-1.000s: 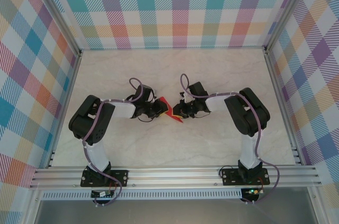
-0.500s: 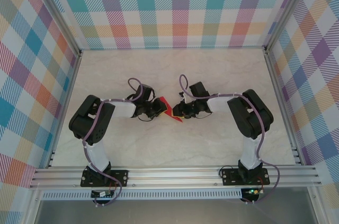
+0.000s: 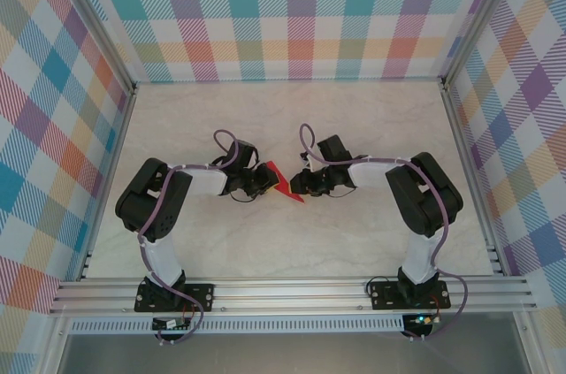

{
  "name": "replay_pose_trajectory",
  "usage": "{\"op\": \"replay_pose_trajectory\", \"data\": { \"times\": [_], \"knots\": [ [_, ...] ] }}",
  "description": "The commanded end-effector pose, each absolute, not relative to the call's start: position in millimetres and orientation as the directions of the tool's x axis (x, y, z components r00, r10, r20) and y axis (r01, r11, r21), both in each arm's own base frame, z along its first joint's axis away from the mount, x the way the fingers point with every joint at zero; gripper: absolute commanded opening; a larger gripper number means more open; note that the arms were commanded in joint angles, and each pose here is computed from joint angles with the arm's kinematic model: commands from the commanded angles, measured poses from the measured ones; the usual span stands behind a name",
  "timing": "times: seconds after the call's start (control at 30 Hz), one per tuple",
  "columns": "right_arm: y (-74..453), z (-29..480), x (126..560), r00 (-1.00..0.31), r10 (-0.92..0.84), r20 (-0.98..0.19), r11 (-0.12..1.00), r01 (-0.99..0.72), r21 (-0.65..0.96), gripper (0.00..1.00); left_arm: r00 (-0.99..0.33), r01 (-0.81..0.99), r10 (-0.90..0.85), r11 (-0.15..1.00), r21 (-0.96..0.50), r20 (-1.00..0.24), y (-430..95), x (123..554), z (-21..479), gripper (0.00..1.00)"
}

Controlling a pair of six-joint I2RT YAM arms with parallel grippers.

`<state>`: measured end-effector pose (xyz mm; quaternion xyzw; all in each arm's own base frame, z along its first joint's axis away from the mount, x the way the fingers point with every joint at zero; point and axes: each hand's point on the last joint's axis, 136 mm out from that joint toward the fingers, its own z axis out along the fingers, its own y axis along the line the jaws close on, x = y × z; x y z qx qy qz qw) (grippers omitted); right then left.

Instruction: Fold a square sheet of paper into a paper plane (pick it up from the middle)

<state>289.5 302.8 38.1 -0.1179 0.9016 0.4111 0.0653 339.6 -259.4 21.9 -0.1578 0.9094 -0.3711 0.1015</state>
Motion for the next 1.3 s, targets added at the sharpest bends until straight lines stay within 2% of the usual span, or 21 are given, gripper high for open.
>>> {"op": "replay_pose_trajectory", "data": {
  "times": [0.0,0.73,0.83,1.0,1.27],
  "knots": [
    [304,41,289,-0.952,-0.193,-0.238,0.642,-0.306,0.703,0.29,-0.925,-0.261,-0.379,0.702,-0.663,-0.037,-255,336,6,0.15],
    [327,30,298,-0.943,-0.246,-0.226,0.636,-0.333,0.696,0.22,-0.926,-0.255,-0.377,0.689,-0.678,-0.034,-259,337,13,0.17],
    [327,25,298,-0.944,-0.247,-0.22,0.64,-0.329,0.695,0.18,-0.925,-0.25,-0.378,0.685,-0.684,-0.04,-260,339,17,0.17],
    [329,23,297,-0.943,-0.246,-0.225,0.623,-0.332,0.708,0.01,-0.924,-0.223,-0.376,0.673,-0.705,-0.066,-262,344,31,0.18],
    [339,39,301,-0.954,-0.205,-0.218,0.53,-0.296,0.794,0.0,-0.916,-0.158,-0.378,0.65,-0.743,-0.136,-262,347,57,0.22]
  ]
}}
